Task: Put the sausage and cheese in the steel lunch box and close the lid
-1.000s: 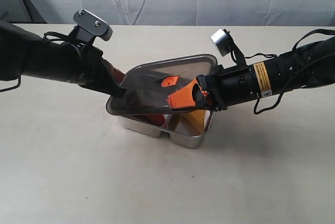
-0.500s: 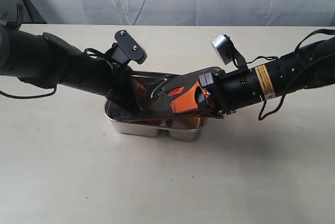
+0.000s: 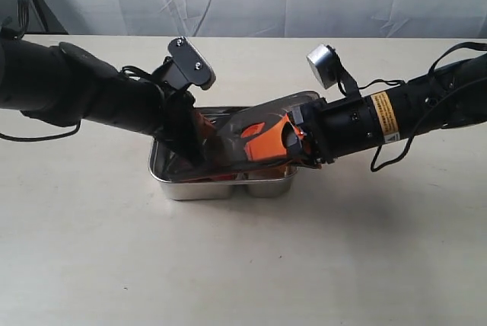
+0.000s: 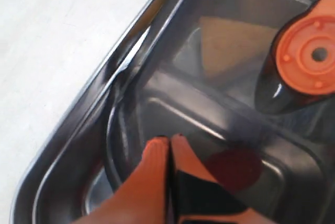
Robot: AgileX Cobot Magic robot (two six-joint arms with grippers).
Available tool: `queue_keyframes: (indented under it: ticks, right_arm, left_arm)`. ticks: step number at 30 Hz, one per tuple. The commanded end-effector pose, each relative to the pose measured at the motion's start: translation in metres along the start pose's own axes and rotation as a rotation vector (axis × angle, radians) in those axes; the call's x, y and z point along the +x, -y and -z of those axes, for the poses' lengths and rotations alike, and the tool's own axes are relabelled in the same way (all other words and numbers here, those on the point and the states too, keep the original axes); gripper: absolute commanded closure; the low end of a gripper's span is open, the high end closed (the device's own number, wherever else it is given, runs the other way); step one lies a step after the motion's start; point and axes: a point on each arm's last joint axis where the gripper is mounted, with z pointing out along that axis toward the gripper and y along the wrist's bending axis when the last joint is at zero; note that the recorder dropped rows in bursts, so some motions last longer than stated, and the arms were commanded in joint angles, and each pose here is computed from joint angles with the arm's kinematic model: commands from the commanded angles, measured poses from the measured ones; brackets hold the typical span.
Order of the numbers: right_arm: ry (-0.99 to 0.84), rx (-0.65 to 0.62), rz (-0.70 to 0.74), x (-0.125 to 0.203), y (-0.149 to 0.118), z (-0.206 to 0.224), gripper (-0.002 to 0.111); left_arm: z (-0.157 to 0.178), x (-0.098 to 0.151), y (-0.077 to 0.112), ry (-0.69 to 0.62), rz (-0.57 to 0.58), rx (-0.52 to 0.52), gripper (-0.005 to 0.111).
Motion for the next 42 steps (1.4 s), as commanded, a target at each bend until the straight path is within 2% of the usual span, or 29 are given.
queue_keyframes:
  ticks: [1,6,11,17,23,30,37,42]
  right_arm:
    - [0.004,-0.045,0.057,-0.002,-0.005,-0.001,0.109]
    - [0.022,-0.049,0.058,-0.003,-0.006,-0.001,0.109]
    - [0.057,-0.053,0.086,-0.008,-0.015,0.006,0.109]
    - [0.072,-0.041,0.165,-0.016,-0.032,0.018,0.109]
    - [0.022,-0.016,0.234,-0.027,-0.037,0.021,0.109]
    - [0.017,-0.005,0.286,-0.049,-0.035,0.02,0.109]
    - [0.021,-0.005,0.29,-0.052,-0.035,0.02,0.109]
    - [0.006,-0.007,0.263,-0.05,-0.023,0.014,0.109]
  left_arm:
    - [0.02,-0.014,0.002,0.058,-0.016,-0.031,0.107]
    - [0.041,-0.028,-0.003,0.118,-0.023,-0.105,0.107]
    - [0.054,-0.035,-0.003,0.152,-0.037,-0.129,0.107]
    - [0.06,-0.037,-0.007,0.165,-0.031,-0.178,0.107]
    - [0.06,-0.037,-0.007,0.17,0.014,-0.176,0.107]
    - [0.06,-0.037,-0.007,0.164,-0.007,-0.178,0.107]
    - [0.061,-0.037,-0.01,0.162,-0.006,-0.214,0.107]
    - [0.062,-0.036,-0.017,0.174,0.1,-0.284,0.107]
